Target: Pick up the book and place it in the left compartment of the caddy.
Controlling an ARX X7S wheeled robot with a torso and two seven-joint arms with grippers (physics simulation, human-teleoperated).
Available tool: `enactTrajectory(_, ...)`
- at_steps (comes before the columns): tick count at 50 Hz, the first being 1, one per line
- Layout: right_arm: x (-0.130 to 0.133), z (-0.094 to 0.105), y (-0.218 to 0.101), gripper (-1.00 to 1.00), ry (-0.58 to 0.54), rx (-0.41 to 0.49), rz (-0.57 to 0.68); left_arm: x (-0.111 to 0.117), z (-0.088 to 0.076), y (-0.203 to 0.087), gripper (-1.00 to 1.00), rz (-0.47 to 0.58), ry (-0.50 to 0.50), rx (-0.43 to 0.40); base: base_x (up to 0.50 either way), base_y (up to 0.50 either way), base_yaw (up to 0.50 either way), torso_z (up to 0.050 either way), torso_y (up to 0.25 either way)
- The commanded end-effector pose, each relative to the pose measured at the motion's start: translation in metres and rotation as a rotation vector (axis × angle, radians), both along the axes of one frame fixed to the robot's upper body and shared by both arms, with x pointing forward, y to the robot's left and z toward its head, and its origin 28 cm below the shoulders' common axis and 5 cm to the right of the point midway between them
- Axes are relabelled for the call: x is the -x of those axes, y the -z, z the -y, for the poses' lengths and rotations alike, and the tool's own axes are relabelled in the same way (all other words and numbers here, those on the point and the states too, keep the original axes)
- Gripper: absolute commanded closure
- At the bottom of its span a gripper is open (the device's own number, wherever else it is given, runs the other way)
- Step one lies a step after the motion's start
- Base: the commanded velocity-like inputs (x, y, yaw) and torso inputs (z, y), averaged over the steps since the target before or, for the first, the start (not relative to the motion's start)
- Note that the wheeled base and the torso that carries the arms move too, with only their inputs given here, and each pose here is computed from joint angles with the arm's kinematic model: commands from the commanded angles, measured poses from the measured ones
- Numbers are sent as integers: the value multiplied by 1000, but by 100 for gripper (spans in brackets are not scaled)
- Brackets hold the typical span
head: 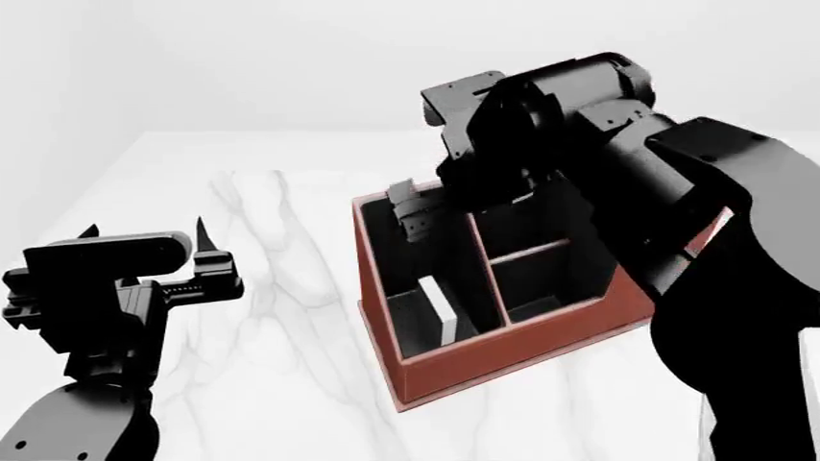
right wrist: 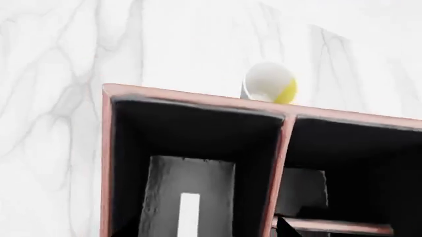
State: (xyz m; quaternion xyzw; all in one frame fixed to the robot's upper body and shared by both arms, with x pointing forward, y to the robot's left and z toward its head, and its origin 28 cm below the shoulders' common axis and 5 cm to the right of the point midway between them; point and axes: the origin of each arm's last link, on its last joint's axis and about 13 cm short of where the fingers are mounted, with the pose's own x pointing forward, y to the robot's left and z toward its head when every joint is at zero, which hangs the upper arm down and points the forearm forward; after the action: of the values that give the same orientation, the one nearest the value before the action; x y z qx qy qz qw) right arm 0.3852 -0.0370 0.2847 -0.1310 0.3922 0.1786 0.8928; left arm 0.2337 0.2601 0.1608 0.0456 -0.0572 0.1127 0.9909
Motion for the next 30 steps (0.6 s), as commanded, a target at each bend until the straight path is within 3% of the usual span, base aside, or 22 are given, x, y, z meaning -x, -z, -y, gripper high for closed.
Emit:
enactTrajectory(1, 12, 10, -61, -100, -16, -69, 117, 2, 0, -3, -100, 7, 0, -5, 0, 0, 0, 0, 0)
enactTrajectory(7, 38, 26, -25, -100, 3, -159, 187, 3, 0, -5, -100, 14, -2, -5, 0, 0, 0, 0, 0)
enactTrajectory(8, 43, 37, -8, -100, 94, -149, 311, 3, 0, -5, -100, 16, -1, -5, 0, 0, 0, 0, 0)
enactTrajectory(9, 49, 31, -8, -100, 51, -147, 317, 3, 0, -5, -100, 16, -1, -5, 0, 0, 0, 0, 0)
enactTrajectory(10, 57, 38, 14, -100, 82, -151, 444, 3, 0, -4, -100, 14, -2, -2, 0, 0, 0, 0, 0)
enactTrajectory(11, 67, 35, 22, -100, 40, -167, 509, 3, 0, -4, -100, 14, -1, -2, 0, 0, 0, 0, 0)
enactTrajectory(13, 77, 38, 48, -100, 68, -149, 556, 3, 1, -4, -100, 14, 2, -4, 0, 0, 0, 0, 0)
enactTrajectory(14, 87, 40, 70, -100, 80, -127, 639, 3, 2, -5, -100, 15, 7, -6, 0, 0, 0, 0, 0)
enactTrajectory(19, 109, 52, 100, -100, 145, -255, 735, 2, 4, 0, -100, 7, 17, -6, 0, 0, 0, 0, 0)
enactTrajectory(22, 113, 55, 113, -100, 149, -220, 751, 1, 5, -1, -100, 8, 21, -7, 0, 0, 0, 0, 0)
enactTrajectory(26, 126, 56, 122, -100, 158, -221, 886, 0, 6, 0, -100, 10, 25, -4, 0, 0, 0, 0, 0)
enactTrajectory(30, 129, 56, 127, -100, 182, -195, 889, 0, 6, 0, -100, 10, 25, -4, 0, 0, 0, 0, 0)
